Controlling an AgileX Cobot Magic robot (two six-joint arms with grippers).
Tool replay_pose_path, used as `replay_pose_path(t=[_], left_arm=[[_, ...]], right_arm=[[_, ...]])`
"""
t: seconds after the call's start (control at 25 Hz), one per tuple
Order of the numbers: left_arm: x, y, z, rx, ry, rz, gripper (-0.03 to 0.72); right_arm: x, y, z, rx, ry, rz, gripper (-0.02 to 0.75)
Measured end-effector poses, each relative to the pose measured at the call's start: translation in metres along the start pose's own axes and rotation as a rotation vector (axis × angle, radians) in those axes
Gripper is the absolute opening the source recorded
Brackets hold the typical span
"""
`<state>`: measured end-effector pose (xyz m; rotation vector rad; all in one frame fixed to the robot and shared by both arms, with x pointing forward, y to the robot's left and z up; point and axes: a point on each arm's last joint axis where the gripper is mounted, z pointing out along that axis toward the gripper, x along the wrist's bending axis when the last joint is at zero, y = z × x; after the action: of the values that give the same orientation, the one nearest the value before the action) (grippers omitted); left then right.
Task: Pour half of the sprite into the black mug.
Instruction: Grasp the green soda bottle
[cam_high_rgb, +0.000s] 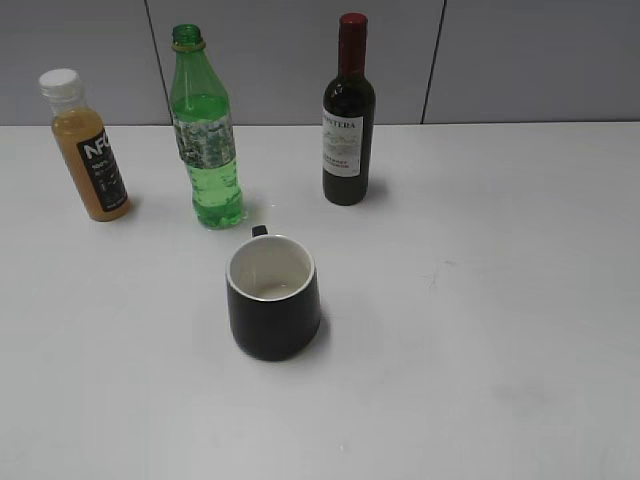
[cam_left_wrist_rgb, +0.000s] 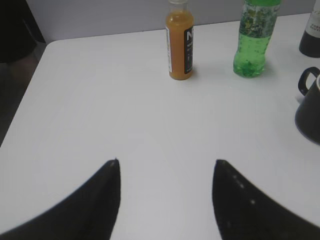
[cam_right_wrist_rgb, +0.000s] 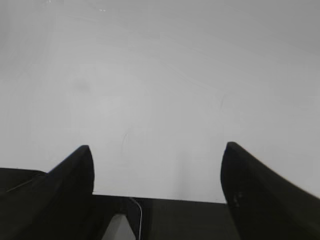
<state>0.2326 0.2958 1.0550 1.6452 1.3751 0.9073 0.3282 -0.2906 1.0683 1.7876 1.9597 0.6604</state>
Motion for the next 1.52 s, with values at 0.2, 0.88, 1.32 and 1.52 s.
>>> replay_pose_path(t=[0.2,0.88,1.32,1.52], left_arm=[[0.000,0.000,0.000,0.000,0.000,0.000,0.448],[0.000,0.000,0.000,0.000,0.001,0.000,0.448],[0.000,0.000,0.000,-0.001,-0.002,-0.001,0.487],[-0.003,0.005,-0.002,-0.042,-0.035,-0.023,0.643]], right_arm=[[0.002,-0.023,-0.009,-0.143,0.006,0.002,0.592],[0.006,-0.083,-0.023,-0.489,-0.006,-0.035,0.587],[0.006,-0.084,-0.023,-0.497,-0.004,-0.034,0.582],[0.006,-0.084,-0.023,-0.497,-0.004,-0.034,0.582]])
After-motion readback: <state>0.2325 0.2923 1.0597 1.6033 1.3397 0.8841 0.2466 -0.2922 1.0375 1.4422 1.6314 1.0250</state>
